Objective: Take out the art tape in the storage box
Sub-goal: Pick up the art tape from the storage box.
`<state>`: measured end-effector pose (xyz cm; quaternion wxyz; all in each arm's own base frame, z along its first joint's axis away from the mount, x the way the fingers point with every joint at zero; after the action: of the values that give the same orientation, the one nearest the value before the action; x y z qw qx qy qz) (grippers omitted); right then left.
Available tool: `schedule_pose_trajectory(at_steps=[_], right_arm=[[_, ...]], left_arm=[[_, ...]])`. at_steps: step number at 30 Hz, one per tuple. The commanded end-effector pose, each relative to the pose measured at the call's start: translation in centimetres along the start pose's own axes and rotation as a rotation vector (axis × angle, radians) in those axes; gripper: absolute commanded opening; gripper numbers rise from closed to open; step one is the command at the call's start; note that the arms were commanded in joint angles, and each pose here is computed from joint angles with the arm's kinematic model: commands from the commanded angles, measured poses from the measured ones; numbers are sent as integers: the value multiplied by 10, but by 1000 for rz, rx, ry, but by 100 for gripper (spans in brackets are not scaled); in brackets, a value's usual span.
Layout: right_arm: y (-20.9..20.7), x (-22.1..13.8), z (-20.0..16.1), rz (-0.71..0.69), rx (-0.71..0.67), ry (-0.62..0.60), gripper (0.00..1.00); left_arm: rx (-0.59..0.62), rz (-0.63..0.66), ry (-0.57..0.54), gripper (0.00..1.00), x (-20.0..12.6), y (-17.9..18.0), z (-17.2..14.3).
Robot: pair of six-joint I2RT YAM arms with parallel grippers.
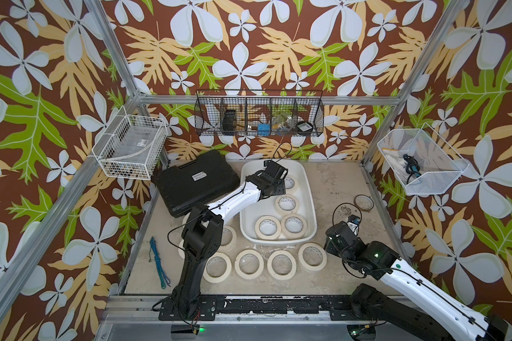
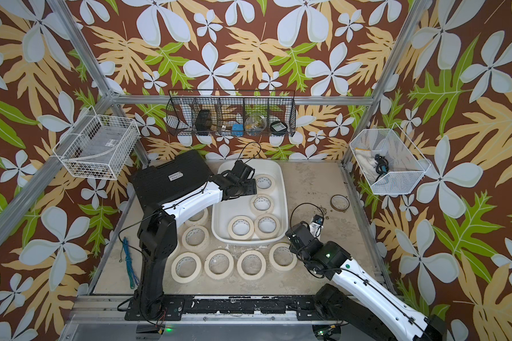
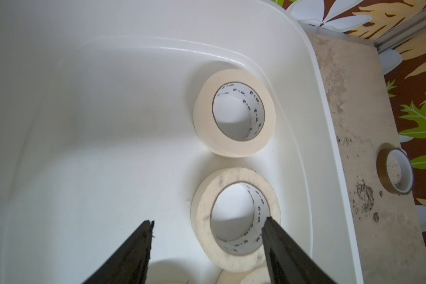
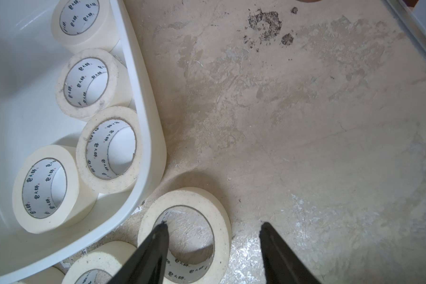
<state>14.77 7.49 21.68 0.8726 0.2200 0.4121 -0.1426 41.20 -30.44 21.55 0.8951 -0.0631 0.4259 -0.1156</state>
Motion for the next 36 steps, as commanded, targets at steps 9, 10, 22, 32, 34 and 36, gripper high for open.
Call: schedule_pose_trajectory(at_steps=[9, 10, 22, 32, 34, 36], right_arm=[[8, -12, 9, 77, -29, -24, 64], [8, -11, 8, 83, -35, -17, 64], [7, -8, 7, 55, -28, -19, 63], [3, -6, 4, 55, -12, -12, 61], [3, -7, 4, 56, -12, -11, 61], [3, -7, 4, 58, -14, -12, 61]], left_arm=[[4, 57, 16, 71, 66, 4, 15], [9, 54, -2, 70, 71, 3, 17], [17, 16, -63, 67, 115, -4, 18], [-22, 34, -49, 62, 130, 2, 12], [-29, 36, -43, 60, 133, 4, 11], [-33, 33, -34, 57, 136, 5, 9]])
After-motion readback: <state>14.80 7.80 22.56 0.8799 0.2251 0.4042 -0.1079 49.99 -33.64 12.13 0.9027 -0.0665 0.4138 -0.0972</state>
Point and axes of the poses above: each gripper's point midway between its finger pads, its own x axis out along the fingers, its own y axis along the line the jaws close on, z = x × y, the point moved 9 cm from there along -x, back along the fingers, and after that the axes turned 8 degrees about x, right-handed, at the moved point
